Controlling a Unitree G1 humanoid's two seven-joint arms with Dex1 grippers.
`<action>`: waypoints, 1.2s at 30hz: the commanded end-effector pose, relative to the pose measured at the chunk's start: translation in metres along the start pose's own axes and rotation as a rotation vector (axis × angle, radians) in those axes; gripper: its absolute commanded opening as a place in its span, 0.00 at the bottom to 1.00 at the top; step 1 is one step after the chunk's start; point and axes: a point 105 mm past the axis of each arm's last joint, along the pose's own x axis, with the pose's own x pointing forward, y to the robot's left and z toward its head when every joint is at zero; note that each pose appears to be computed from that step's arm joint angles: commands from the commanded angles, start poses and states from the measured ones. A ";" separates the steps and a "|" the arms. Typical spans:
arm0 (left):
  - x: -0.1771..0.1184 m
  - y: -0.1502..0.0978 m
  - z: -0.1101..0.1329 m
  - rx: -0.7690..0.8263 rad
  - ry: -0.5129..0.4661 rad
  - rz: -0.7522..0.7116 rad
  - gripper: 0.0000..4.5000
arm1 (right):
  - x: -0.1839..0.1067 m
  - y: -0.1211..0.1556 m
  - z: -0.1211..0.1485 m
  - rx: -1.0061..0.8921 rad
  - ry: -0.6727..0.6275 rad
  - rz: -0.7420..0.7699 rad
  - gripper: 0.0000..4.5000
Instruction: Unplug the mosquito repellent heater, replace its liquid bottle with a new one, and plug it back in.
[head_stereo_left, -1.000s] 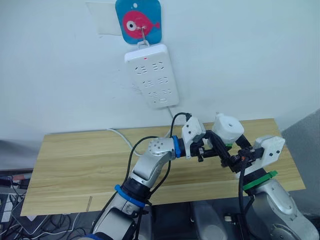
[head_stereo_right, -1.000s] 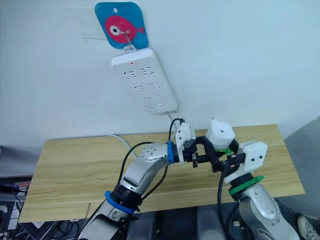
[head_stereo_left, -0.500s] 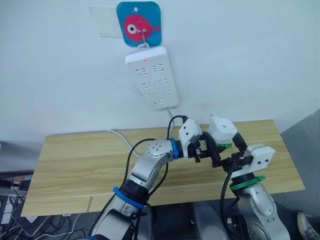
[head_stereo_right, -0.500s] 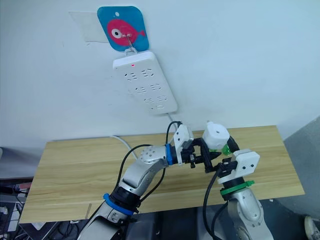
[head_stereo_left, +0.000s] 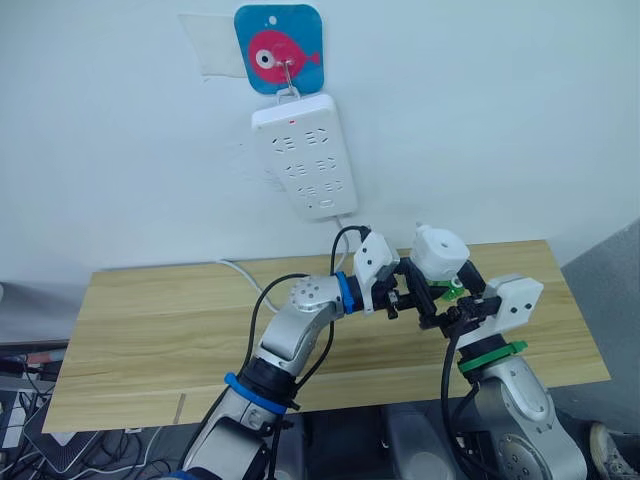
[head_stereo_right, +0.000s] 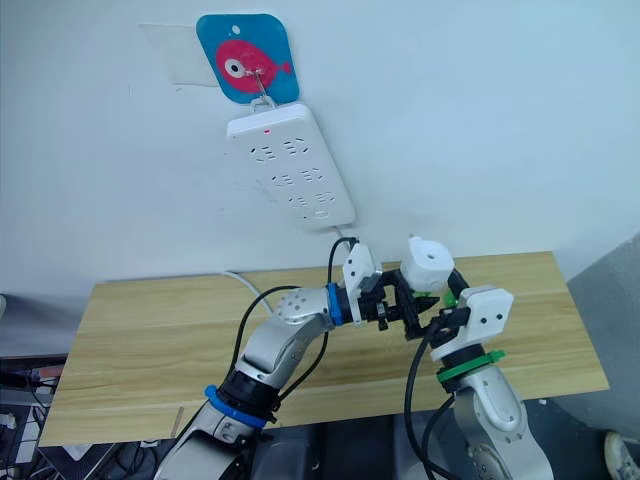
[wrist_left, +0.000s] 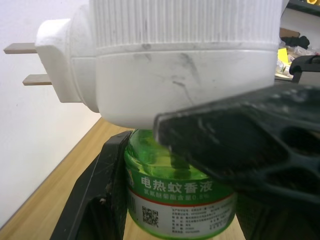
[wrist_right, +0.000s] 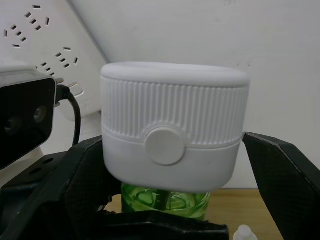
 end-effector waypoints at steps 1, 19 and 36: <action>0.007 -0.005 0.031 0.086 -0.106 -0.030 0.51 | -0.003 0.001 -0.005 0.013 0.047 0.002 0.99; 0.009 0.000 0.028 0.118 -0.092 -0.009 0.51 | 0.004 0.000 0.016 -0.012 -0.007 -0.001 0.99; 0.006 0.020 0.022 0.103 -0.073 0.045 0.51 | -0.013 -0.011 0.002 -0.027 0.095 0.066 0.99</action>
